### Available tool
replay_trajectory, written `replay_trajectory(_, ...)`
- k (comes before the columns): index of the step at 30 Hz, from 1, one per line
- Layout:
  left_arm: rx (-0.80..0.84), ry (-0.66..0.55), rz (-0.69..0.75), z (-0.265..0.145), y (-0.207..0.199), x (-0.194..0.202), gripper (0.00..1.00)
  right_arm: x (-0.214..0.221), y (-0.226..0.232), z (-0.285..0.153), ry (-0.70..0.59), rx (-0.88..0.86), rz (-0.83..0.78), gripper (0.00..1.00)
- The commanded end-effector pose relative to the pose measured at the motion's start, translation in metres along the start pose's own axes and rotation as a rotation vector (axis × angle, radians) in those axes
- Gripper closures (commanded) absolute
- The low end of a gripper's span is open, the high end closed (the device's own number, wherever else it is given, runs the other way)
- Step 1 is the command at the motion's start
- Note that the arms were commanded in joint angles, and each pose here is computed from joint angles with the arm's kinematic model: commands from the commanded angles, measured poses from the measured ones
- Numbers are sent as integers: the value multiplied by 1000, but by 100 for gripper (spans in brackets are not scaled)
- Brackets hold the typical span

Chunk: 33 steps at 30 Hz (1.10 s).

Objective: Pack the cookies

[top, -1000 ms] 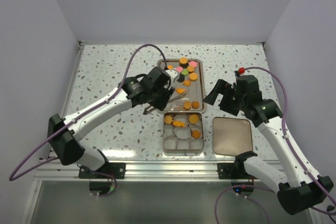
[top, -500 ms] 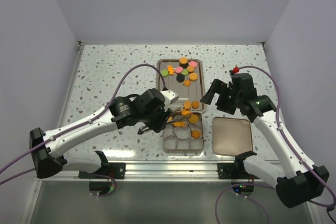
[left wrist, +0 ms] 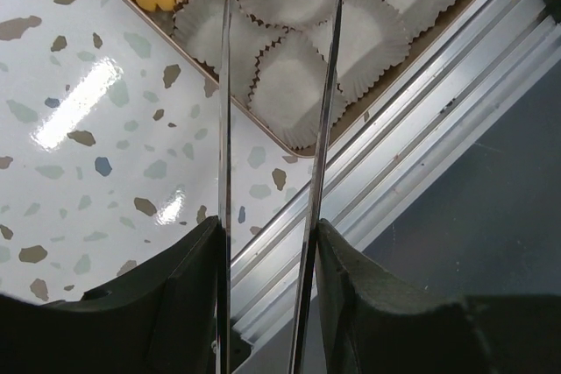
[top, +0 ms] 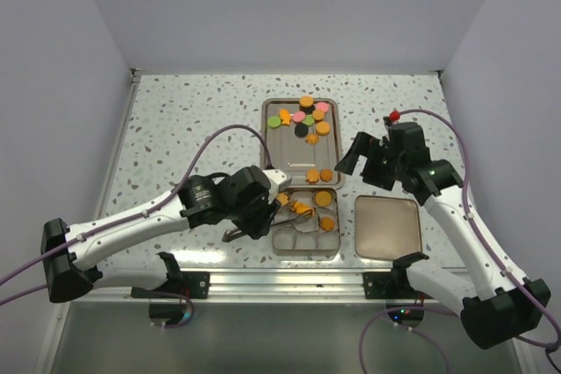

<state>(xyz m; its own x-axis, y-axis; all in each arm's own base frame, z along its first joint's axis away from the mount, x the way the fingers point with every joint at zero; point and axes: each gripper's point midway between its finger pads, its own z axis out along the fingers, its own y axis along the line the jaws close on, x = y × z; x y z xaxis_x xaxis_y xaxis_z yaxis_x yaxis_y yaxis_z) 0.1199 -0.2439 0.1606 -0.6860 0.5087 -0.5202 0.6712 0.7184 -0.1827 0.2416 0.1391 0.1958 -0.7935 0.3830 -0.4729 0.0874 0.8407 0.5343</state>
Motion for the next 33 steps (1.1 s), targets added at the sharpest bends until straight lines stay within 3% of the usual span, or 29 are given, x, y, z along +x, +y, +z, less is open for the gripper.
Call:
replay_trajectory(1, 49, 2, -17, 1, -11, 5, 64, -2, 0, -3, -22, -9, -22, 1)
replay_trajectory(11, 48, 14, -8, 8, -18, 7, 54, 1, -4, -5, -19, 0, -27, 1)
replay_trajectory(17, 49, 16, -6, 9, -21, 5, 53, 4, -8, -5, -22, 8, -26, 1)
replay_trajectory(33, 38, -47, 41, -3, -30, -38, 44, 7, -14, -3, -37, 17, -16, 1)
